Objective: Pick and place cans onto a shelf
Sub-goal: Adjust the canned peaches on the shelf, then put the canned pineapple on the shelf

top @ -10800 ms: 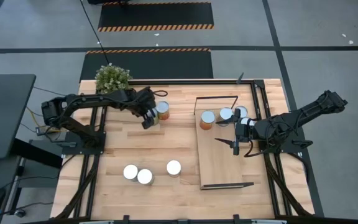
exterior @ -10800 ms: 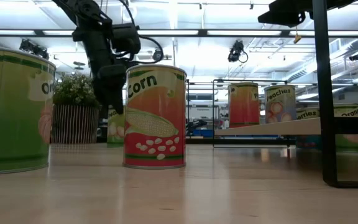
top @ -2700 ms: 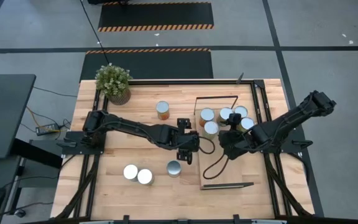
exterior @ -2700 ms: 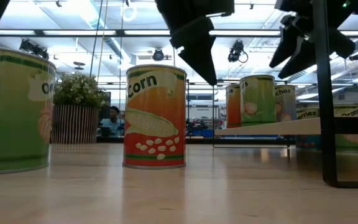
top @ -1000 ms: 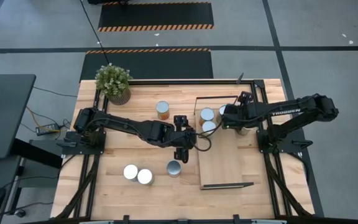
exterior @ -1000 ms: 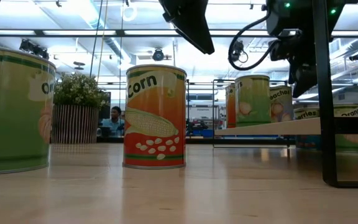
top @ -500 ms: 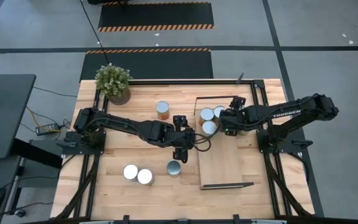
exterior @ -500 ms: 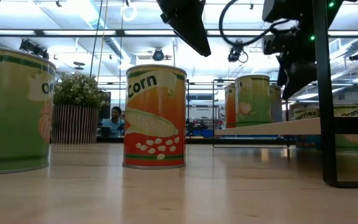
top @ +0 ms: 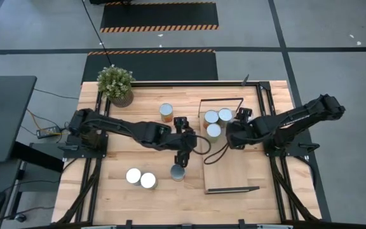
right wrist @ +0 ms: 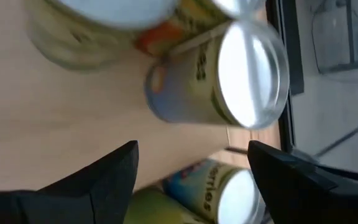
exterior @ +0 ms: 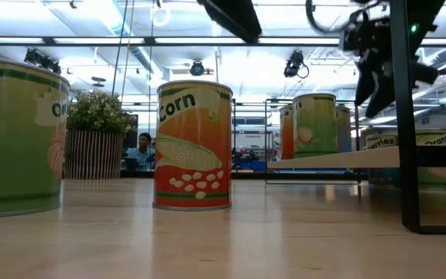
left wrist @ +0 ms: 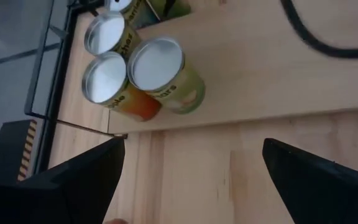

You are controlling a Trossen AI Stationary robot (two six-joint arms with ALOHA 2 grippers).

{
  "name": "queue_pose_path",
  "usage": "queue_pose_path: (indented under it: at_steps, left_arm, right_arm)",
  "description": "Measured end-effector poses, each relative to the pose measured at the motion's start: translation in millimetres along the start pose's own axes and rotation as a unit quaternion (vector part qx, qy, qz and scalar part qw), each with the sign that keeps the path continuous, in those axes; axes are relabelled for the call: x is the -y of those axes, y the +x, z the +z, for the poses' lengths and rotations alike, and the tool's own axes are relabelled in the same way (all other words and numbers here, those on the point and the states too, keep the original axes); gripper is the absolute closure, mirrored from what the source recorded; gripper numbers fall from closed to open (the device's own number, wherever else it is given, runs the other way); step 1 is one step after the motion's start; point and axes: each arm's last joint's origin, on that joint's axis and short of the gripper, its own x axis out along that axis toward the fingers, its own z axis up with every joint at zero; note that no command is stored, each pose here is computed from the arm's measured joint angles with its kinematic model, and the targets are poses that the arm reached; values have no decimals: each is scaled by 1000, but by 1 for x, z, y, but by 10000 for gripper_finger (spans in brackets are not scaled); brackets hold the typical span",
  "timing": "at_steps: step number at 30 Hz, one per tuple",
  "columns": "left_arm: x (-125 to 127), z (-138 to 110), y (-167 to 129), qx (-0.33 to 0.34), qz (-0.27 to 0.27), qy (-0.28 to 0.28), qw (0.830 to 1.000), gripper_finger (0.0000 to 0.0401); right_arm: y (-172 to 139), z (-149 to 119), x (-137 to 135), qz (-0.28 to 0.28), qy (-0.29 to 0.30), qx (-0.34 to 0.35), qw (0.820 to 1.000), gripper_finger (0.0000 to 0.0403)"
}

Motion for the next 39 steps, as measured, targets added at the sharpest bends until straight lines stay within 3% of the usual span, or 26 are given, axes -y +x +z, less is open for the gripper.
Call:
queue_pose_path:
  at_steps: [7, 12, 22, 26, 31, 35, 39]
  left_arm:
    - [8, -36, 14, -22, -1, 8, 1000, 14]
    - [-4, -55, 5, -22, -6, -14, 1000, 14]
    - [-58, -117, -6, -29, 20, -126, 991, 14]
    - [-85, -149, 6, -54, 28, -205, 977, 14]
    - [-109, -189, 24, -111, 31, -264, 958, 14]
    - [-126, -213, 39, -122, 53, -287, 949, 14]
    - [-134, -220, 48, -98, 35, -271, 957, 14]
  right_arm:
    - [-34, 17, -5, 31, 1, 77, 997, 94]
    - [-47, 30, -14, 60, -7, 151, 987, 94]
    - [-68, 43, -29, 41, -21, 270, 962, 94]
    - [-74, 47, -32, 40, -20, 298, 954, 94]
    - [-74, 47, -32, 40, -18, 301, 953, 94]
    - [-74, 49, -31, 39, -13, 303, 952, 94]
    - [-73, 50, -30, 35, -15, 304, 952, 94]
